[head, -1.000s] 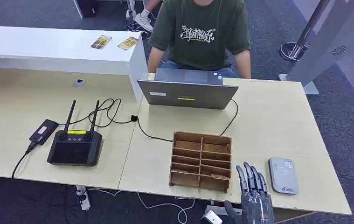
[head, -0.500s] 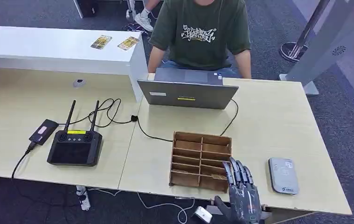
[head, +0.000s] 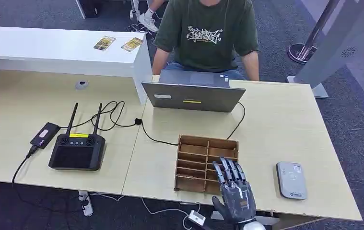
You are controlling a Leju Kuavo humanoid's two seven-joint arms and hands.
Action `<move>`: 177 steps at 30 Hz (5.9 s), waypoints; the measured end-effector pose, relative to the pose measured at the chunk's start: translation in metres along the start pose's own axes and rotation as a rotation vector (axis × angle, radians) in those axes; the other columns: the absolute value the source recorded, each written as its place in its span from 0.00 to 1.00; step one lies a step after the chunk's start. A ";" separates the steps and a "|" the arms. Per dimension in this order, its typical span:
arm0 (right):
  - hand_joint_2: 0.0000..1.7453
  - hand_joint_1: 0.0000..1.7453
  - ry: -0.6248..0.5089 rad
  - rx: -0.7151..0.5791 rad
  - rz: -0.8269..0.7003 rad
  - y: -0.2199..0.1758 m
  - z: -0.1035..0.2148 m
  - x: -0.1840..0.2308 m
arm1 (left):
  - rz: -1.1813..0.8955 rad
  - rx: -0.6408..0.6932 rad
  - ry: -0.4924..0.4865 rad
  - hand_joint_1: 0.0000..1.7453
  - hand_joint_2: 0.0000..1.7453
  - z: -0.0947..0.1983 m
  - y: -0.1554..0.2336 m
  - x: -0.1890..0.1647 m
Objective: Pass the card to the sensor for recognition and then transmit it.
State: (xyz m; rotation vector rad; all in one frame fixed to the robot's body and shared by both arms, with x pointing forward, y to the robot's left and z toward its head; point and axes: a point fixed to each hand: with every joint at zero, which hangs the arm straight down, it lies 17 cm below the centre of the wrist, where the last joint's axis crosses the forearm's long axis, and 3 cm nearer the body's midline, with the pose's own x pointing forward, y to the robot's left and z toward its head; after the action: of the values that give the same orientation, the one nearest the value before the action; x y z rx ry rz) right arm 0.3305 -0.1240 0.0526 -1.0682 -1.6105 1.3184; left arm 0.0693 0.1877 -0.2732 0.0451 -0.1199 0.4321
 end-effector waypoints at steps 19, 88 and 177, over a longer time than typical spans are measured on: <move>1.00 0.00 0.024 0.084 0.039 0.009 0.009 -0.020 | 0.000 -0.002 -0.010 0.00 0.00 0.000 0.000 0.001; 1.00 0.97 0.065 0.142 0.045 0.005 0.012 -0.043 | 0.009 -0.008 -0.015 0.00 0.00 0.000 -0.001 0.002; 1.00 1.00 0.338 -0.880 -0.392 -0.248 0.034 -0.121 | 0.003 0.009 -0.034 0.00 0.00 0.001 -0.002 0.003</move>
State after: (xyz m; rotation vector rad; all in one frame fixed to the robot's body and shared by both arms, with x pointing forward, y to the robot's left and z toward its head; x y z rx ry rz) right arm 0.3085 -0.2756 0.2850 -1.2771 -2.0256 0.1148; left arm 0.0727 0.1871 -0.2718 0.0613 -0.1513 0.4349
